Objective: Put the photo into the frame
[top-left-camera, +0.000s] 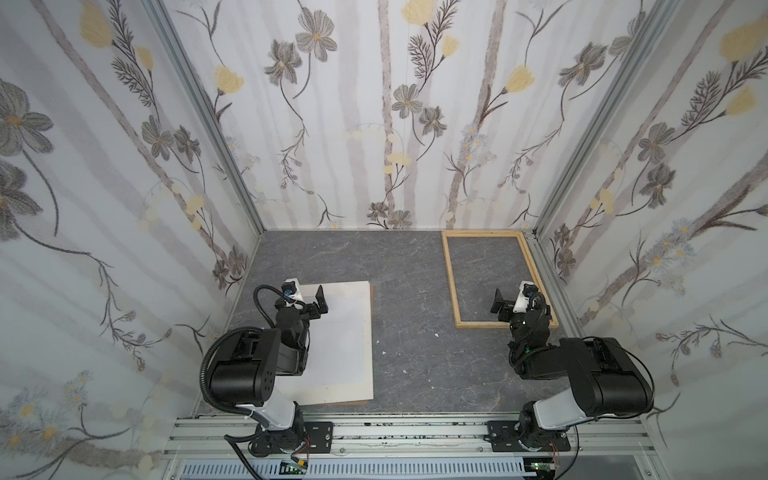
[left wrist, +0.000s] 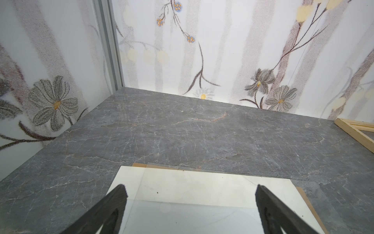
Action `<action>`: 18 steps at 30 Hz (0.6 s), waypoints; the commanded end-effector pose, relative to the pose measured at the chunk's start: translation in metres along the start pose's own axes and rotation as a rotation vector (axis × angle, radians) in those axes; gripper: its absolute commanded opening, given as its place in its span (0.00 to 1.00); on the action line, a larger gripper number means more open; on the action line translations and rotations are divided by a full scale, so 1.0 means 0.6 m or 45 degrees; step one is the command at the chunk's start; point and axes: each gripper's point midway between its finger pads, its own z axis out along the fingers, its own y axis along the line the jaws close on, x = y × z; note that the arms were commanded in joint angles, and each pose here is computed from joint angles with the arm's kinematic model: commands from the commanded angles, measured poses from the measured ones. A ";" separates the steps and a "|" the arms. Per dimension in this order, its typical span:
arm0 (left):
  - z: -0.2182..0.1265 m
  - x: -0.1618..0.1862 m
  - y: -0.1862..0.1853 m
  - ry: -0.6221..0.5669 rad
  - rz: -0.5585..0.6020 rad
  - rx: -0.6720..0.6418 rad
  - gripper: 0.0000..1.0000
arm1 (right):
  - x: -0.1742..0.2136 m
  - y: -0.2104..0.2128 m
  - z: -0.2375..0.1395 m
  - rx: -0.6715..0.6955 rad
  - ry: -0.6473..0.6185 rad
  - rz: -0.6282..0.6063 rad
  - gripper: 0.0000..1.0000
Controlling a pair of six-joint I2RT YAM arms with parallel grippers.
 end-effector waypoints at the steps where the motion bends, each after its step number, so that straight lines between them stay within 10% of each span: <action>1: 0.001 -0.009 -0.002 -0.023 0.001 0.008 1.00 | -0.012 0.003 0.000 -0.013 -0.036 0.002 1.00; 18: 0.002 -0.008 -0.001 -0.018 -0.003 0.007 1.00 | -0.012 0.003 0.000 -0.013 -0.036 0.002 1.00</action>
